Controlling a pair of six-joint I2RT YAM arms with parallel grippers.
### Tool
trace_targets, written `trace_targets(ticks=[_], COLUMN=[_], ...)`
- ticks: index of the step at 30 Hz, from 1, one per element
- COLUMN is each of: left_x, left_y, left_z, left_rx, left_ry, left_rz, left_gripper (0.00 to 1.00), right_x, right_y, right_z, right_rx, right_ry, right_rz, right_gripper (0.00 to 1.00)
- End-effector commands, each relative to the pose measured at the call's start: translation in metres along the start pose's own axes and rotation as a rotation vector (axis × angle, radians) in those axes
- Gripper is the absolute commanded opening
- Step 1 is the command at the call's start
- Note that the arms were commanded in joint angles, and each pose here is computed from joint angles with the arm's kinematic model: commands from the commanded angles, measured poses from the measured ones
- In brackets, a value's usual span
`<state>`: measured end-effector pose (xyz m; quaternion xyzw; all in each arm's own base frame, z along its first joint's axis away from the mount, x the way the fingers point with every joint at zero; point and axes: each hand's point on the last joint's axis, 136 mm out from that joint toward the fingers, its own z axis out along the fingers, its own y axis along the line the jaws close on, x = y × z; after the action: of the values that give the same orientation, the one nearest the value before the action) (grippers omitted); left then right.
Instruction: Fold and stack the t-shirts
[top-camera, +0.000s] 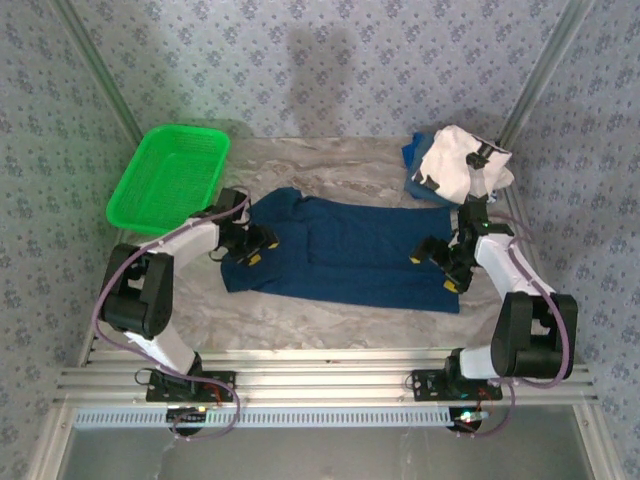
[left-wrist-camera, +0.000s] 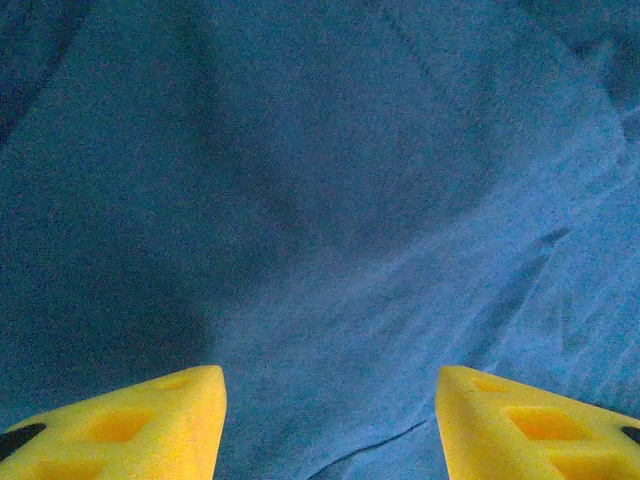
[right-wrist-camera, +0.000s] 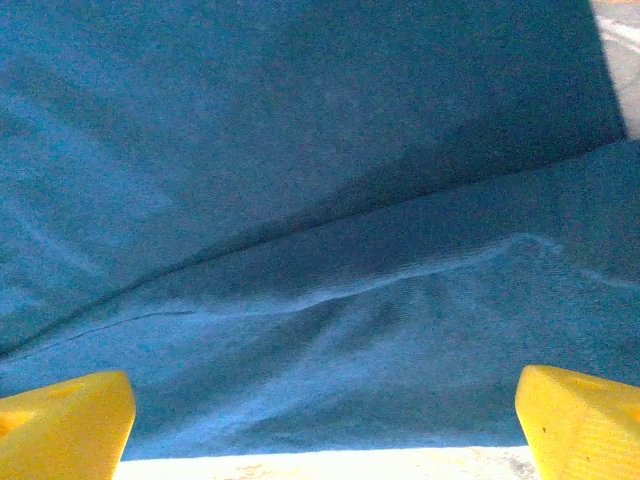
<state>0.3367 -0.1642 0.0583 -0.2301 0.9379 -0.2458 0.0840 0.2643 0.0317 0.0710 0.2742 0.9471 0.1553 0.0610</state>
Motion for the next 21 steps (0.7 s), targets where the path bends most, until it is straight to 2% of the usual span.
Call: trace_targets(ticks=[1, 6, 13, 17, 21], left_x=[-0.005, 0.001, 0.01, 0.016, 0.021], left_y=[0.012, 0.042, 0.064, 0.071, 0.086], left_z=[0.004, 0.009, 0.013, 0.015, 0.013], left_rx=[-0.04, -0.137, -0.2, -0.217, -0.263], left_ry=[-0.032, -0.018, 0.002, 0.018, 0.028], left_rz=[0.002, -0.004, 0.024, 0.025, 0.011], left_gripper=[0.57, 0.57, 0.57, 0.57, 0.57], right_x=[-0.01, -0.052, -0.115, -0.12, -0.107], right_y=[-0.017, -0.02, 0.016, 0.014, 0.024], right_z=[0.008, 0.013, 0.005, -0.003, -0.029], right_rx=[0.074, 0.108, -0.02, -0.018, -0.042], right_ry=[-0.008, -0.083, -0.217, -0.208, -0.233], right_rz=[0.03, 0.034, 0.033, 0.059, 0.028], right_gripper=[1.0, 1.0, 1.0, 1.0, 1.0])
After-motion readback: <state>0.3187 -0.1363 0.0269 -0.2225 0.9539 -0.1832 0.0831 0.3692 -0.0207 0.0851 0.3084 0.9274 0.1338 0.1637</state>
